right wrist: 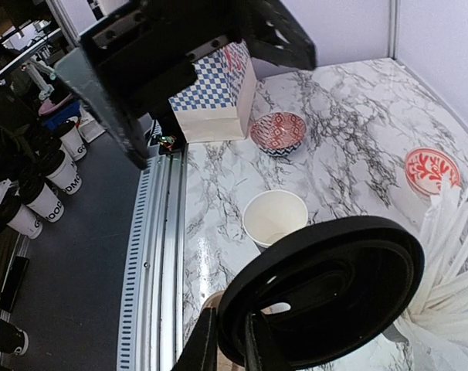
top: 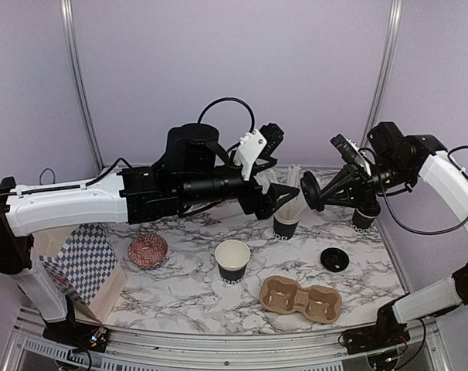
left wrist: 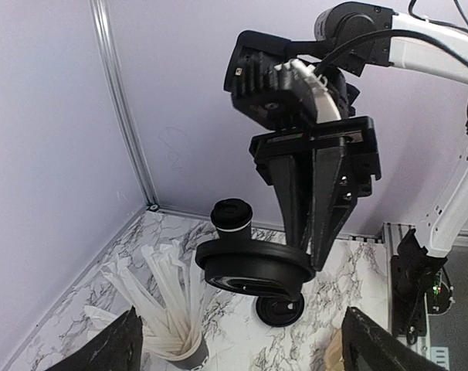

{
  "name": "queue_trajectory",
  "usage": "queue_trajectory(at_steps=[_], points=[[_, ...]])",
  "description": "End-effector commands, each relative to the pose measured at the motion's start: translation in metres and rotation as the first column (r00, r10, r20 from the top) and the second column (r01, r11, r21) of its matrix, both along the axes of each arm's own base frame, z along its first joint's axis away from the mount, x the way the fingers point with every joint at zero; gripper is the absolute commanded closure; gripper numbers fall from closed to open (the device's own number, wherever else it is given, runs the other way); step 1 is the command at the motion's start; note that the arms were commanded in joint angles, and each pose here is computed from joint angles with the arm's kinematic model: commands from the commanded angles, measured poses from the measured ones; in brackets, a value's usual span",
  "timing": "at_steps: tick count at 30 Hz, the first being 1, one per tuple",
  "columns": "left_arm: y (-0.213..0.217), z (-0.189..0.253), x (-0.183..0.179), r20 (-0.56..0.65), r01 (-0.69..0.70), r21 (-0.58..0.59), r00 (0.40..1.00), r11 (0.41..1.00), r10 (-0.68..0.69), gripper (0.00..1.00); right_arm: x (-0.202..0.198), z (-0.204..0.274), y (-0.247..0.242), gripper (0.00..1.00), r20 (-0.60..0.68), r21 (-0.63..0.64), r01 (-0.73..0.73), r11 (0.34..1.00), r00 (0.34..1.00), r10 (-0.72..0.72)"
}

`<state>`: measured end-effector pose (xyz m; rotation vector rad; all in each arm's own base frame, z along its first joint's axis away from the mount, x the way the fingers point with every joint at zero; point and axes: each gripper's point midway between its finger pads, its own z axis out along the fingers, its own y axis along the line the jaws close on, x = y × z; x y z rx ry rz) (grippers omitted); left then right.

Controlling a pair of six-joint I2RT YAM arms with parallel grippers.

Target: Pack the takeout coffee

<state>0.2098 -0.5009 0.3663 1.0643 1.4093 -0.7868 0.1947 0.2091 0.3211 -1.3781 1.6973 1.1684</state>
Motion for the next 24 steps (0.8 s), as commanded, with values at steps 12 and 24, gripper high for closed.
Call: queue_trajectory(at_steps=[12, 24], points=[[0.007, 0.003, 0.021, 0.049, 0.015, -0.107, 0.999, 0.994, -0.01, 0.1, 0.023, 0.047, 0.038, 0.89, -0.02, 0.19, -0.174, 0.966, 0.983, 0.181], [-0.004, 0.012, 0.052, 0.015, 0.032, -0.235, 0.999, 0.972, -0.029, 0.11, 0.024, 0.049, 0.041, 0.89, -0.032, 0.186, -0.174, 0.967, 0.983, 0.183]])
